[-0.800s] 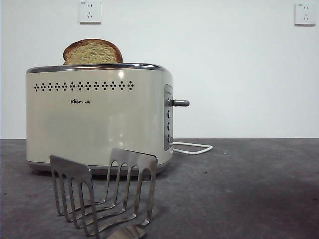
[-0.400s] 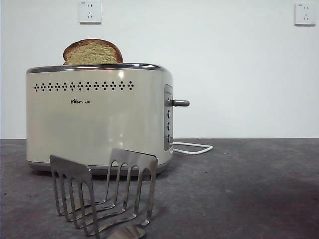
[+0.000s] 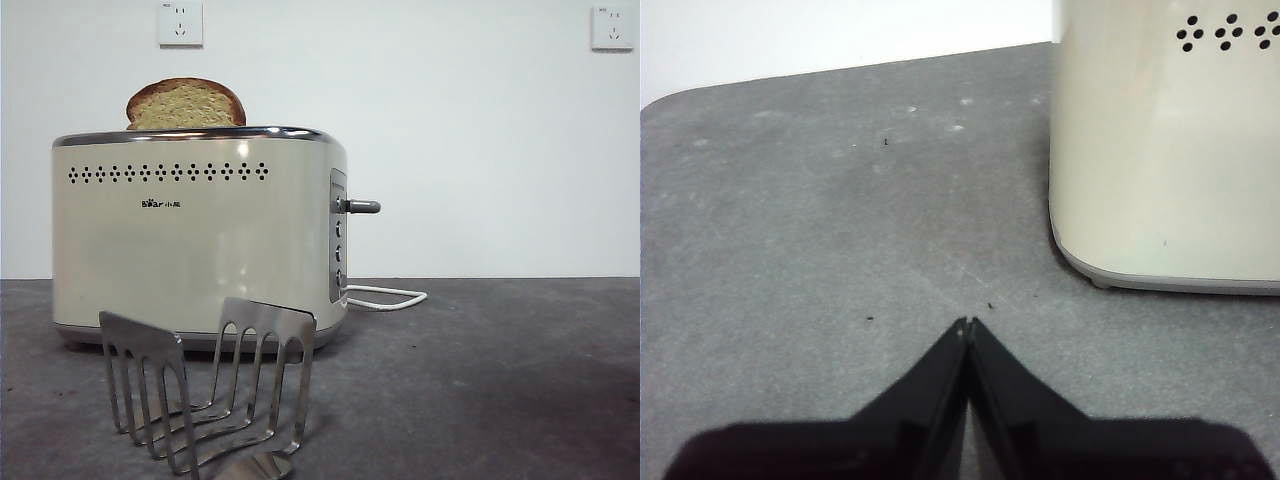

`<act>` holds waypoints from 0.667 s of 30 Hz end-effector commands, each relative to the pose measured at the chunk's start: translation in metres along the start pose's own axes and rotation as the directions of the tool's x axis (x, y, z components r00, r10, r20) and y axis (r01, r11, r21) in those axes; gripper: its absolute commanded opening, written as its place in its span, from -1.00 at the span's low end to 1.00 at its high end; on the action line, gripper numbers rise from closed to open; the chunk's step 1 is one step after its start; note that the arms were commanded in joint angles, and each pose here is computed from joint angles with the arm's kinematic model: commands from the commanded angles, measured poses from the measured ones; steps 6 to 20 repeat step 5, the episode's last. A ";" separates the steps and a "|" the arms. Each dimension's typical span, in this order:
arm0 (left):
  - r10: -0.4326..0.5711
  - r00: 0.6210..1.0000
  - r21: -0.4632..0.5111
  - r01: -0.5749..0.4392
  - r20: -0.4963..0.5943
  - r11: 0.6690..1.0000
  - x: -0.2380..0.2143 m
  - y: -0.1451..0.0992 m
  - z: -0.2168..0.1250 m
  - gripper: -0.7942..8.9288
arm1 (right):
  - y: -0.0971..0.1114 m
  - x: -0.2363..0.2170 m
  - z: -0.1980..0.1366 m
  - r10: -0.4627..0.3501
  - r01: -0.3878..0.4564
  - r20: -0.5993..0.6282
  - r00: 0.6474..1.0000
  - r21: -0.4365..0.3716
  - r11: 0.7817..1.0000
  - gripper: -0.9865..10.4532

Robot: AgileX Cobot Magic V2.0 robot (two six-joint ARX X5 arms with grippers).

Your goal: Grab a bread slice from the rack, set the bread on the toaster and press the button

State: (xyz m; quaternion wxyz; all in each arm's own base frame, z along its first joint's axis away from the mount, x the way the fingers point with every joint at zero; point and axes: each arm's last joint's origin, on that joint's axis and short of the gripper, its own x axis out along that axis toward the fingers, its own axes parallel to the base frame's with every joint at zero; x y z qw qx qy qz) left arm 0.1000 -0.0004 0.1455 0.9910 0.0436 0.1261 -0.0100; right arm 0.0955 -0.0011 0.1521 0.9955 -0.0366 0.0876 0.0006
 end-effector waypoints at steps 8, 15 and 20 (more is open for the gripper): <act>0.002 1.000 0.008 -0.002 -0.004 1.000 0.001 0.000 -0.003 -0.84 | 0.000 0.001 -0.002 -0.001 0.001 -0.004 1.000 0.003 1.000 -0.83; 0.002 1.000 0.008 -0.002 -0.004 1.000 0.001 0.000 -0.003 -0.84 | 0.000 0.001 -0.002 -0.001 0.001 -0.004 1.000 0.003 1.000 -0.83; 0.002 1.000 0.008 -0.002 -0.004 1.000 0.001 0.000 -0.003 -0.84 | 0.000 0.001 -0.002 -0.001 0.001 -0.004 1.000 0.003 1.000 -0.83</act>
